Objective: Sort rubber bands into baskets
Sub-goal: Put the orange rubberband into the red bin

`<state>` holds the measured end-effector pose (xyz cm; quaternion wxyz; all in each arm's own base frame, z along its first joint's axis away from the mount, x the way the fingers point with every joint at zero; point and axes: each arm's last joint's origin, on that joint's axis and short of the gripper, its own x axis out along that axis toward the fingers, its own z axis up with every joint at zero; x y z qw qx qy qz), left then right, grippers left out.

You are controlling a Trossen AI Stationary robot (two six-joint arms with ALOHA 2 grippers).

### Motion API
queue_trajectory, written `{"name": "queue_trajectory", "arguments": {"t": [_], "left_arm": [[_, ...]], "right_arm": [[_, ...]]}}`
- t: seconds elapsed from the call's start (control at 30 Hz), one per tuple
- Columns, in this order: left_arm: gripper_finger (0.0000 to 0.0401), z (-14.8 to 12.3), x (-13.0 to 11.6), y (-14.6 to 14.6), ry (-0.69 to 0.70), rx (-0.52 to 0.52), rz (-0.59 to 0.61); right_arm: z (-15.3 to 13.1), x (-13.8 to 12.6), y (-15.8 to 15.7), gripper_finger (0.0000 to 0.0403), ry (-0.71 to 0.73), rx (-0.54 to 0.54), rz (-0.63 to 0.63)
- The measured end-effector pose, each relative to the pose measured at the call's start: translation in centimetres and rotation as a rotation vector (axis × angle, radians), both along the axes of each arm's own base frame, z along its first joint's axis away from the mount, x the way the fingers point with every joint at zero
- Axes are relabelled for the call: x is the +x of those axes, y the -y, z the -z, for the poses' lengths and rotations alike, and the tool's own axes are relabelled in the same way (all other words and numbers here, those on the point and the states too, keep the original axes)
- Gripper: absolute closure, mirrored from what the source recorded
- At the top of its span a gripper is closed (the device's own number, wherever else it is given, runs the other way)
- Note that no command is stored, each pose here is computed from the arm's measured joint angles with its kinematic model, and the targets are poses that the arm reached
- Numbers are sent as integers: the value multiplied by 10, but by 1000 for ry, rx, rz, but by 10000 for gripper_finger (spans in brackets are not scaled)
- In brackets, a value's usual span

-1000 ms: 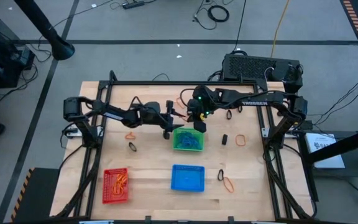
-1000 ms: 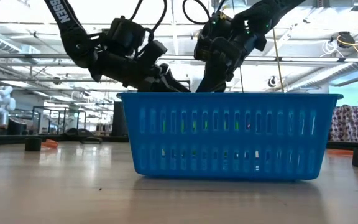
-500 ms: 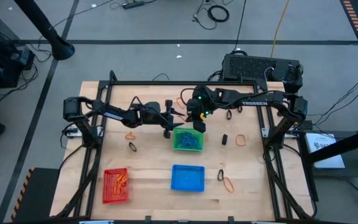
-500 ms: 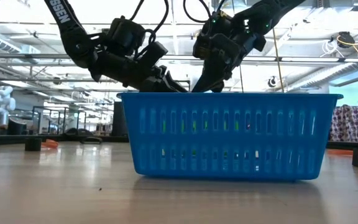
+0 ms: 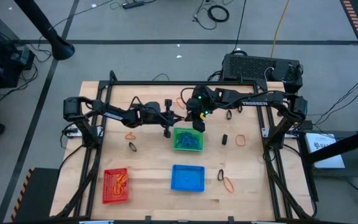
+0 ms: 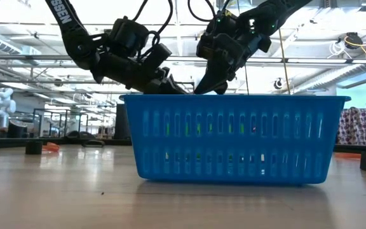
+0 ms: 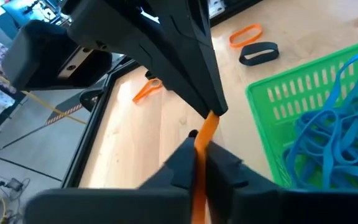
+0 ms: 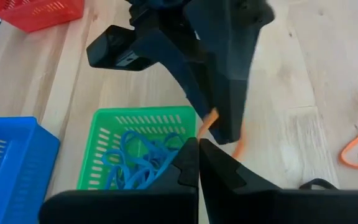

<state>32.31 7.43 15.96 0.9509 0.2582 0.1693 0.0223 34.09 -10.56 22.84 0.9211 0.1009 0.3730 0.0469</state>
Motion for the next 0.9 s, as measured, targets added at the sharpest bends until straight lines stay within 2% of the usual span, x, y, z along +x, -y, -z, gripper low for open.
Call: {"name": "queue_trajectory", "arguments": {"t": [0.13, 0.3, 0.4, 0.53, 0.63, 0.9], "left_arm": [[393, -1, 0, 0, 7, 18, 5], [397, -3, 1, 6, 0, 47, -26], [398, -12, -2, 21, -25, 66, -49], [398, -26, -15, 47, -128, 76, -75], [399, -39, -32, 67, -192, -20, -77], [399, -61, -84, 114, -390, -480, -45]], "right_arm": [[0, 0, 0, 389, 0, -7, 3], [1, 0, 2, 335, -12, -59, 20], [2, -2, 3, 297, -35, -101, 31], [4, -4, 2, 261, -76, -100, 37], [6, -6, -2, 246, -104, -87, 25], [8, 1, -35, 239, -135, -49, -37]]}}
